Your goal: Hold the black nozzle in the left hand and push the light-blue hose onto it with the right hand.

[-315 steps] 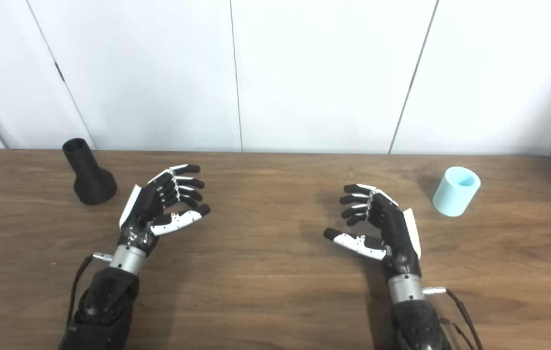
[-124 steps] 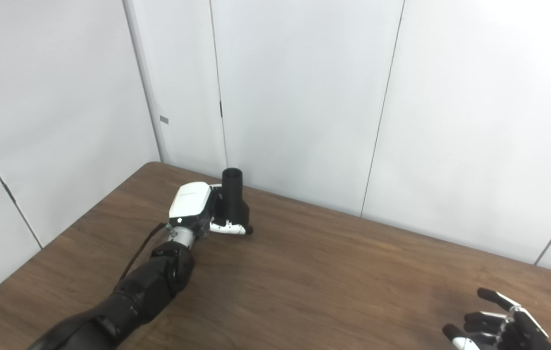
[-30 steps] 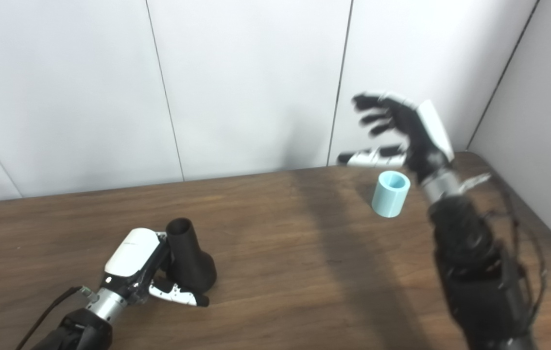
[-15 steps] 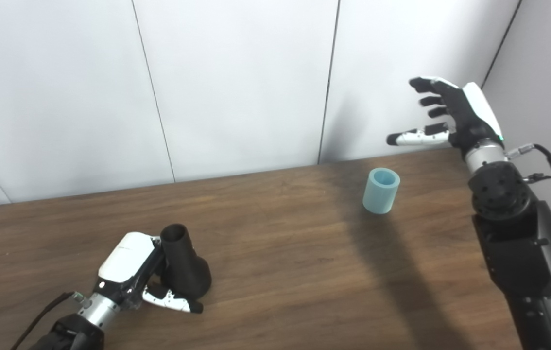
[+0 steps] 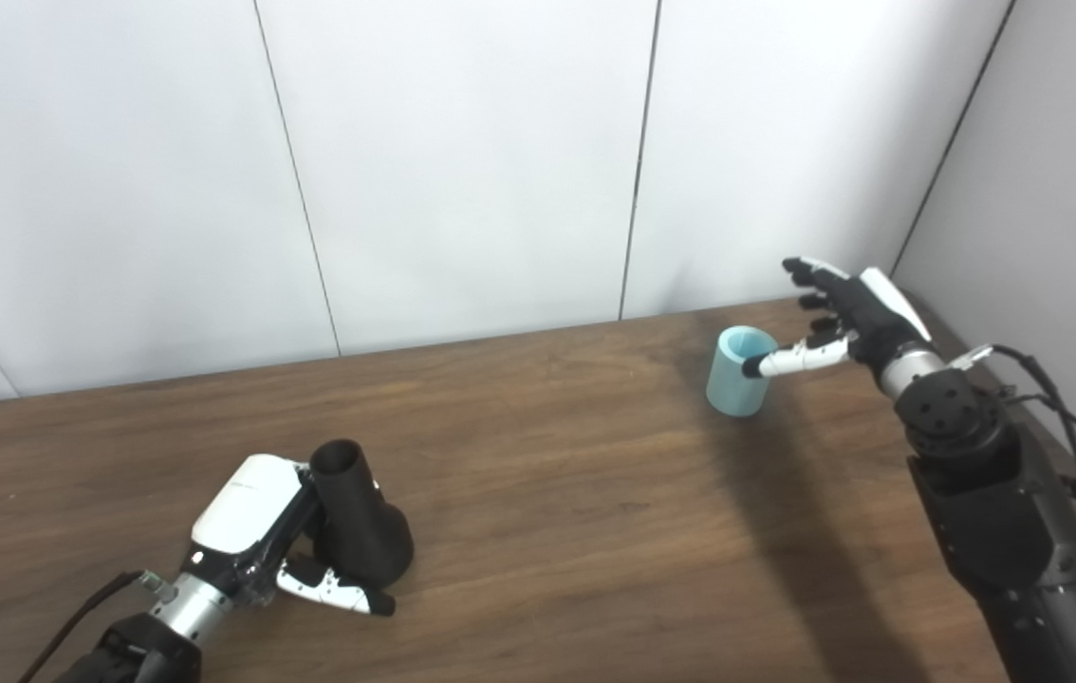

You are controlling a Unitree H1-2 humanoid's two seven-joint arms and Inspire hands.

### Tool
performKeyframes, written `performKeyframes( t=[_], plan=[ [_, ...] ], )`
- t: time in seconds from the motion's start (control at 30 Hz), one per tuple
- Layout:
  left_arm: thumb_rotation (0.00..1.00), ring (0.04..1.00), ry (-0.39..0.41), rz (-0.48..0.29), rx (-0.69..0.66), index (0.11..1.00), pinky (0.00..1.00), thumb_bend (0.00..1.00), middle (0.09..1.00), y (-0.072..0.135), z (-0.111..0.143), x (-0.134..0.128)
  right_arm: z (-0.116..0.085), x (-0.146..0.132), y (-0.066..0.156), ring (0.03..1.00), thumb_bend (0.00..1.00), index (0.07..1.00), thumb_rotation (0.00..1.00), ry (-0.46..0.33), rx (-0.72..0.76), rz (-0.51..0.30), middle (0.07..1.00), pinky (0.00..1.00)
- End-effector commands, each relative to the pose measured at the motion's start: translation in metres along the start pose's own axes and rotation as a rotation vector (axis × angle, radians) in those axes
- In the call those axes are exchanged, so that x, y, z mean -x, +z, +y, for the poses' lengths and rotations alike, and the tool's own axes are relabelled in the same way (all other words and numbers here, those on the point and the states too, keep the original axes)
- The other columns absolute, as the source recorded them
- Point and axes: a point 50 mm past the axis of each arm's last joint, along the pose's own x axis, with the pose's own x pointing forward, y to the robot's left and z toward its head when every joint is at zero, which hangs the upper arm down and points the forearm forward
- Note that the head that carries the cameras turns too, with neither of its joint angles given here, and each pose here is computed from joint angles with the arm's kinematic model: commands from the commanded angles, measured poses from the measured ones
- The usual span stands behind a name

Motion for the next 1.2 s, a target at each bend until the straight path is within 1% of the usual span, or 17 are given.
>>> performKeyframes(
  t=[0.0,0.13,0.23,0.33,0.4,0.5,0.6,0.63,0.7,0.73,0.83,0.87,0.97,1.0,1.07,1.17],
  plan=[
    [0.00,0.535,-0.309,0.074,0.040,0.513,0.44,0.52,0.411,0.000,-0.074,0.066,-0.016,-0.006,0.016,0.900,0.76,0.942,0.14,-0.016,0.021,-0.082,0.946,0.80],
    [0.00,0.539,-0.314,0.078,0.045,0.513,0.45,0.52,0.418,0.001,-0.075,0.067,-0.007,-0.014,0.006,0.878,0.79,0.958,0.22,0.014,-0.015,-0.075,0.949,0.78],
    [0.00,0.538,-0.316,0.075,0.044,0.515,0.45,0.52,0.419,0.001,-0.076,0.067,0.002,-0.019,-0.002,0.868,0.81,0.954,0.27,0.017,-0.028,-0.074,0.933,0.80],
    [0.00,0.522,-0.315,0.069,0.034,0.514,0.42,0.52,0.413,0.001,-0.076,0.067,0.009,-0.023,-0.005,0.876,0.81,0.949,0.25,0.028,-0.066,-0.064,0.930,0.79],
    [0.00,0.517,-0.314,0.071,0.039,0.515,0.41,0.52,0.413,0.001,-0.076,0.068,0.014,-0.025,-0.008,0.879,0.83,0.939,0.25,0.027,-0.061,-0.054,0.922,0.80],
    [0.00,0.524,-0.324,0.074,0.039,0.515,0.43,0.52,0.414,0.001,-0.076,0.068,0.022,-0.029,-0.010,0.872,0.82,0.929,0.24,0.025,-0.034,-0.045,0.903,0.81],
    [0.00,0.525,-0.327,0.070,0.032,0.515,0.43,0.52,0.411,0.002,-0.076,0.069,0.031,-0.034,-0.010,0.846,0.83,0.921,0.21,0.033,-0.059,-0.052,0.887,0.77],
    [0.00,0.515,-0.326,0.069,0.031,0.514,0.42,0.52,0.408,0.001,-0.076,0.069,0.033,-0.034,-0.010,0.839,0.82,0.920,0.19,0.036,-0.073,-0.056,0.884,0.76],
    [0.00,0.508,-0.325,0.068,0.026,0.514,0.41,0.52,0.407,0.001,-0.076,0.069,0.039,-0.036,-0.008,0.825,0.81,0.915,0.16,0.041,-0.082,-0.069,0.875,0.74],
    [0.00,0.507,-0.324,0.067,0.025,0.500,0.40,0.52,0.442,0.001,-0.076,0.070,0.041,-0.037,-0.007,0.818,0.80,0.910,0.15,0.040,-0.079,-0.073,0.871,0.74],
    [0.00,0.512,-0.324,0.070,0.027,0.512,0.40,0.52,0.414,0.001,-0.076,0.069,0.049,-0.037,-0.001,0.785,0.78,0.891,0.12,0.030,-0.074,-0.094,0.849,0.70],
    [0.00,0.522,-0.323,0.071,0.029,0.514,0.41,0.52,0.413,0.002,-0.076,0.069,0.052,-0.037,0.000,0.758,0.77,0.869,0.10,0.024,-0.071,-0.102,0.819,0.68],
    [0.00,0.524,-0.321,0.070,0.036,0.515,0.41,0.52,0.416,0.002,-0.076,0.070,0.057,-0.039,0.004,0.731,0.77,0.840,0.08,0.016,-0.077,-0.129,0.789,0.65],
    [0.00,0.520,-0.321,0.072,0.040,0.515,0.41,0.52,0.414,0.002,-0.077,0.070,0.059,-0.040,0.006,0.705,0.77,0.811,0.07,0.018,-0.083,-0.139,0.759,0.64],
    [0.00,0.528,-0.323,0.072,0.041,0.515,0.43,0.52,0.414,0.002,-0.077,0.070,0.060,-0.042,0.008,0.685,0.78,0.768,0.07,0.024,-0.076,-0.154,0.728,0.62],
    [0.00,0.529,-0.321,0.068,0.045,0.516,0.43,0.52,0.417,0.001,-0.078,0.069,0.061,-0.043,0.010,0.645,0.76,0.705,0.06,0.031,-0.046,-0.170,0.673,0.59]
  ],
)
